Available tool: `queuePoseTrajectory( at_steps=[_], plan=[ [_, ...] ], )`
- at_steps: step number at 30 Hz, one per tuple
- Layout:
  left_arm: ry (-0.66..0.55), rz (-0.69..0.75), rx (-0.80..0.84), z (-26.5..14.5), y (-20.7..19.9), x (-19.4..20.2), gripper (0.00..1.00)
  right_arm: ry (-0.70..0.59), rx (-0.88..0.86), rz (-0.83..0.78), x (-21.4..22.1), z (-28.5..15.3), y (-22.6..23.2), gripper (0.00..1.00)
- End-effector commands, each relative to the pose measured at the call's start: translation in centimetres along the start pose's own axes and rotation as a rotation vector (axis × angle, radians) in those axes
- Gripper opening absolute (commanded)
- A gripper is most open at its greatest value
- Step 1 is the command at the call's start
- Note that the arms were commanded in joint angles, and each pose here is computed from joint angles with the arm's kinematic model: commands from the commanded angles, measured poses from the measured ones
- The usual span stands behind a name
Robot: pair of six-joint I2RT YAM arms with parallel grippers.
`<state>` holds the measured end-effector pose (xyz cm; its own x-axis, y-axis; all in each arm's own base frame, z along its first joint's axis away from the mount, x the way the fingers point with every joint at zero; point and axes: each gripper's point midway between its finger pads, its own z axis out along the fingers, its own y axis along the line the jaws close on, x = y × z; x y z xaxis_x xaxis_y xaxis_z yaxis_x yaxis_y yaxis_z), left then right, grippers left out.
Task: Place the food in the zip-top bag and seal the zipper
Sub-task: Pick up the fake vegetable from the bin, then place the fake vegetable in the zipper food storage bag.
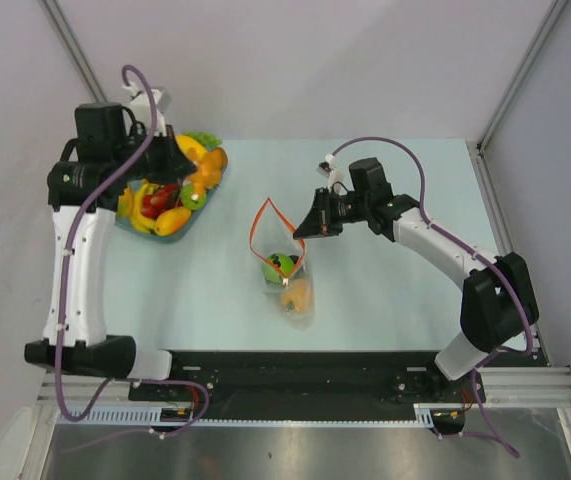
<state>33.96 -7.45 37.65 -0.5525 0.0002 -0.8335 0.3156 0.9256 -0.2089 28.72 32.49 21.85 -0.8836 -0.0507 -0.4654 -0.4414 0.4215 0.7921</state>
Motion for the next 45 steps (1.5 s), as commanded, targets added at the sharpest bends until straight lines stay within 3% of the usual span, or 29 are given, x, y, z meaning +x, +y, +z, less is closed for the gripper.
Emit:
queuePoseTrajectory(
  at_steps=[1,8,16,25,31,41,45],
  plan=[
    [0.067,-0.01,0.336,-0.7,-8.8,2.8,0.0,-0.049,-0.046,-0.065,-1.1,-0.8,2.3,0.0],
    [0.25,-0.037,0.645,-0.9,-16.1,8.0,0.0,-0.066,-0.065,-0.089,-1.3,-1.2,3.5,0.0],
    [0.425,-0.138,0.565,3.0,-15.3,11.8,0.0,-0.091,-0.051,-0.126,-1.6,-1.9,4.1,0.0],
    [0.395,-0.164,0.571,0.9,-14.0,10.4,0.0,-0.108,0.005,-0.141,-1.6,-2.4,3.2,0.0],
    [0.45,-0.195,0.524,0.2,-13.2,11.7,0.0,-0.123,-0.004,-0.134,-2.3,-2.2,3.7,0.0],
    [0.364,-0.331,0.385,4.7,-13.1,9.1,0.0,-0.096,-0.08,-0.157,-1.8,-1.7,6.0,0.0],
    [0.402,-0.362,0.342,6.7,-13.4,9.6,0.0,-0.099,-0.084,-0.166,-2.1,-1.7,6.3,0.0]
  ],
)
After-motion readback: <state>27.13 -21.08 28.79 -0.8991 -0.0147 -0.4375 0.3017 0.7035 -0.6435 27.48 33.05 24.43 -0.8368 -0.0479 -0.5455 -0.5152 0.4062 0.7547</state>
